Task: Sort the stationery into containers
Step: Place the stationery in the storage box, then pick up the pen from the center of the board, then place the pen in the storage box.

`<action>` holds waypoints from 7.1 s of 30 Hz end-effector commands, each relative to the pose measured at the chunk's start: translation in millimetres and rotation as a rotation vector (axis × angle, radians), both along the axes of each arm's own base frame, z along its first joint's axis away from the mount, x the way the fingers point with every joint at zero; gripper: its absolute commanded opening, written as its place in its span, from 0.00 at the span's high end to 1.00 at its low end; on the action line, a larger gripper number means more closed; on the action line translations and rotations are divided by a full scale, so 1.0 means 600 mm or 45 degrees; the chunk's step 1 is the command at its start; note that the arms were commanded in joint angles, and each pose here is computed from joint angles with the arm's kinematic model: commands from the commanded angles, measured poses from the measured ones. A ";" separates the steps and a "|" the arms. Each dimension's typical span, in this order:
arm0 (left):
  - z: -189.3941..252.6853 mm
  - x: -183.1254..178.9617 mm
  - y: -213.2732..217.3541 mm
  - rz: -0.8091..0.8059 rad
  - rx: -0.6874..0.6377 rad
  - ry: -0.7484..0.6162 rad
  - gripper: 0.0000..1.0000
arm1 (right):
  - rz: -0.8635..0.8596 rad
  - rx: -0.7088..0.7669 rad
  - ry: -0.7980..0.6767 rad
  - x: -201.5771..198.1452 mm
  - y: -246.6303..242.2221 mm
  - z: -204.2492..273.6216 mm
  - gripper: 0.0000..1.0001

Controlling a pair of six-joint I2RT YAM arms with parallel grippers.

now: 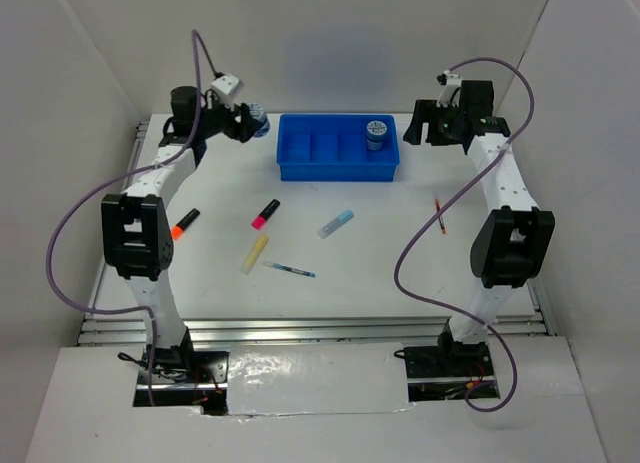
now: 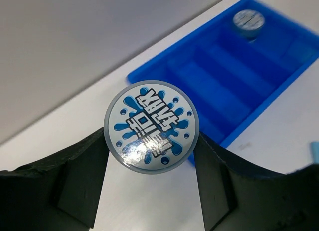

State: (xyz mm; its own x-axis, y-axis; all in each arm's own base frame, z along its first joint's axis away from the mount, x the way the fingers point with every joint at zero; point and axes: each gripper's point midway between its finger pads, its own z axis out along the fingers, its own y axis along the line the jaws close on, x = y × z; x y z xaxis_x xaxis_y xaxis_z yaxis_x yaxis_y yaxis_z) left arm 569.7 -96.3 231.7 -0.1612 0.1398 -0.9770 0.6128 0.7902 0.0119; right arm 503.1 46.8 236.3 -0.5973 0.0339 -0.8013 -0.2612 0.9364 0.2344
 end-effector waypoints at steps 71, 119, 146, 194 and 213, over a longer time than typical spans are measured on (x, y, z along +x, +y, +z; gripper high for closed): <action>-0.051 0.046 -0.606 -0.239 -0.087 -0.446 0.67 | -0.122 0.103 0.004 -0.071 -0.109 -0.025 0.19; 0.122 -0.098 -0.003 0.444 -0.159 0.408 0.01 | -0.344 -0.221 0.538 -0.136 -0.145 -0.216 0.49; 0.026 -0.276 0.154 0.566 -0.241 0.486 0.03 | -0.407 -0.423 0.799 -0.145 -0.171 -0.360 0.67; -0.034 -0.297 0.162 0.579 -0.283 0.534 0.09 | -0.034 0.028 -0.068 0.225 0.261 -0.127 0.99; -0.003 -0.288 0.154 0.457 -0.312 0.498 0.08 | 0.536 0.038 -0.128 0.065 0.333 0.005 0.62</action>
